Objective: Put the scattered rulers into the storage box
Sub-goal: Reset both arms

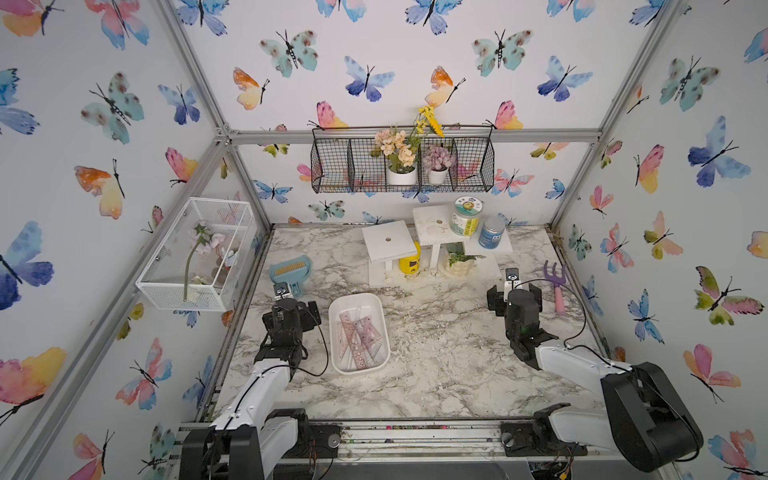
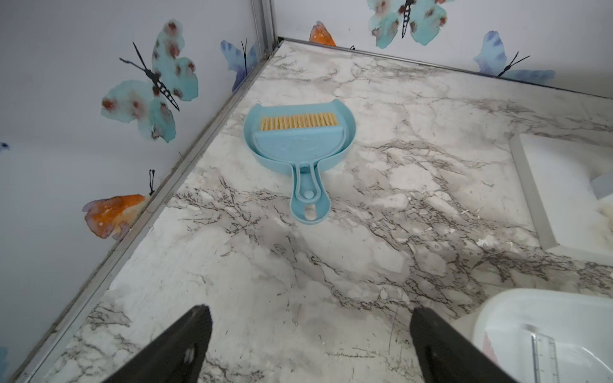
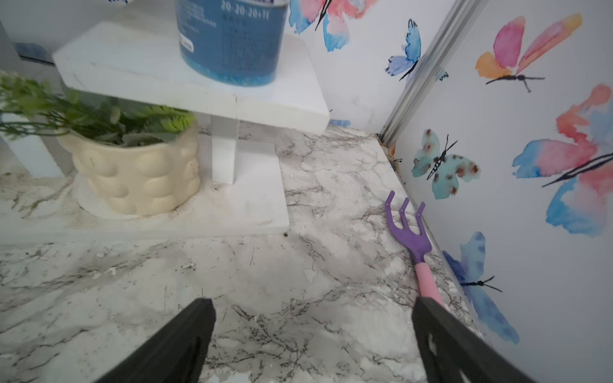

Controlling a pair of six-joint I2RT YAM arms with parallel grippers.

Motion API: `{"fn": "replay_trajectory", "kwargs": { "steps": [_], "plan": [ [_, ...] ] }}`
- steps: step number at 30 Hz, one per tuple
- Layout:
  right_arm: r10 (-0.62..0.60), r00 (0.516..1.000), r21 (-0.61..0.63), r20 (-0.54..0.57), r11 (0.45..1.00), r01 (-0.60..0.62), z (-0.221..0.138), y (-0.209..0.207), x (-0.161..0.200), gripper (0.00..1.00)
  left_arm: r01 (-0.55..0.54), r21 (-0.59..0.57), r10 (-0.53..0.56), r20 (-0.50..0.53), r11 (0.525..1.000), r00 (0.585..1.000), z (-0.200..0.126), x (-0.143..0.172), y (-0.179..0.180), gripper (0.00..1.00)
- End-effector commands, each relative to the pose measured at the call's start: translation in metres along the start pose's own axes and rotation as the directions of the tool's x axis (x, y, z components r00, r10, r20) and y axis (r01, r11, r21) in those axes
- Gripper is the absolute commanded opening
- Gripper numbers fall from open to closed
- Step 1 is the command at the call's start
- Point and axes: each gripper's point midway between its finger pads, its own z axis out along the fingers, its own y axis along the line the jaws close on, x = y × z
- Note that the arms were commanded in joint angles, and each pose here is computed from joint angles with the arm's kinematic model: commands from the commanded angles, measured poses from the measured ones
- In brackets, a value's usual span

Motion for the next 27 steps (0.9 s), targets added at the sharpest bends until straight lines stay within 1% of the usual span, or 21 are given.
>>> {"fn": "replay_trajectory", "kwargs": {
  "steps": [1,4,7,8,10,12,14,15,16,17,18,20,22,24,25,27],
  "plan": [
    [0.108,0.986,0.024,0.123,0.993,-0.112,0.004,-0.013,-0.014,0.99,0.060,0.088,-0.069,0.102,0.994,0.992,0.011,-0.030,-0.014,0.99],
    [0.140,0.981,0.011,0.136,0.990,-0.143,0.009,-0.019,-0.001,0.99,0.068,0.094,-0.080,0.134,0.993,0.988,0.020,-0.022,-0.014,0.99],
    [0.198,0.969,-0.019,0.146,0.980,-0.198,0.011,-0.026,0.013,0.99,0.087,0.083,-0.103,0.220,0.993,0.970,0.016,-0.021,-0.007,0.99],
    [0.218,0.964,-0.030,0.155,0.976,-0.216,0.011,-0.028,0.017,0.99,0.094,0.078,-0.111,0.241,0.993,0.964,0.014,-0.021,-0.005,0.99],
    [0.220,0.964,-0.058,0.147,0.975,-0.214,0.014,-0.023,0.025,0.99,0.092,0.080,-0.110,0.261,0.993,0.959,0.016,-0.022,-0.005,0.99],
    [0.212,0.959,-0.075,0.188,0.977,-0.201,0.015,-0.021,0.021,0.99,0.062,0.098,-0.087,0.274,0.993,0.958,0.019,-0.025,-0.010,0.99],
    [0.207,0.969,-0.071,0.138,0.977,-0.199,0.018,-0.020,0.028,1.00,0.044,0.115,-0.074,0.278,0.992,0.958,0.025,-0.024,-0.015,0.99],
    [0.213,0.970,-0.078,0.119,0.976,-0.204,0.020,-0.019,0.029,0.99,0.006,0.142,-0.042,0.252,0.990,0.967,0.029,-0.021,-0.023,0.99],
    [0.212,0.968,-0.081,0.134,0.976,-0.203,0.020,-0.019,0.027,0.99,-0.051,0.166,0.010,0.241,0.985,0.970,0.031,-0.020,-0.037,0.99],
    [0.213,0.966,-0.080,0.150,0.976,-0.202,0.019,-0.020,0.026,0.99,-0.105,0.170,0.056,0.268,0.980,0.962,0.031,-0.018,-0.046,0.99],
    [0.213,0.965,-0.081,0.154,0.976,-0.202,0.018,-0.020,0.026,0.99,-0.117,0.155,0.068,0.293,0.981,0.954,0.027,-0.018,-0.049,0.99],
    [0.210,0.969,-0.080,0.133,0.976,-0.201,0.020,-0.019,0.028,1.00,-0.103,0.153,0.053,0.303,0.983,0.952,0.021,-0.010,-0.046,0.99],
    [0.212,0.968,-0.079,0.132,0.976,-0.202,0.019,-0.020,0.028,1.00,-0.100,0.154,0.037,0.370,0.983,0.928,0.013,-0.012,-0.043,0.99],
    [0.208,0.968,-0.084,0.141,0.977,-0.198,0.018,-0.020,0.027,1.00,-0.101,0.153,0.041,0.353,0.983,0.935,0.016,-0.011,-0.044,0.99],
    [0.203,0.968,-0.094,0.146,0.977,-0.191,0.016,-0.018,0.027,0.99,-0.099,0.149,0.048,0.317,0.984,0.947,0.019,-0.010,-0.044,0.99],
    [0.193,0.968,-0.125,0.163,0.977,-0.174,0.011,-0.014,0.025,0.98,-0.098,0.152,0.041,0.340,0.984,0.940,0.017,-0.011,-0.044,0.99]
  ]
}}
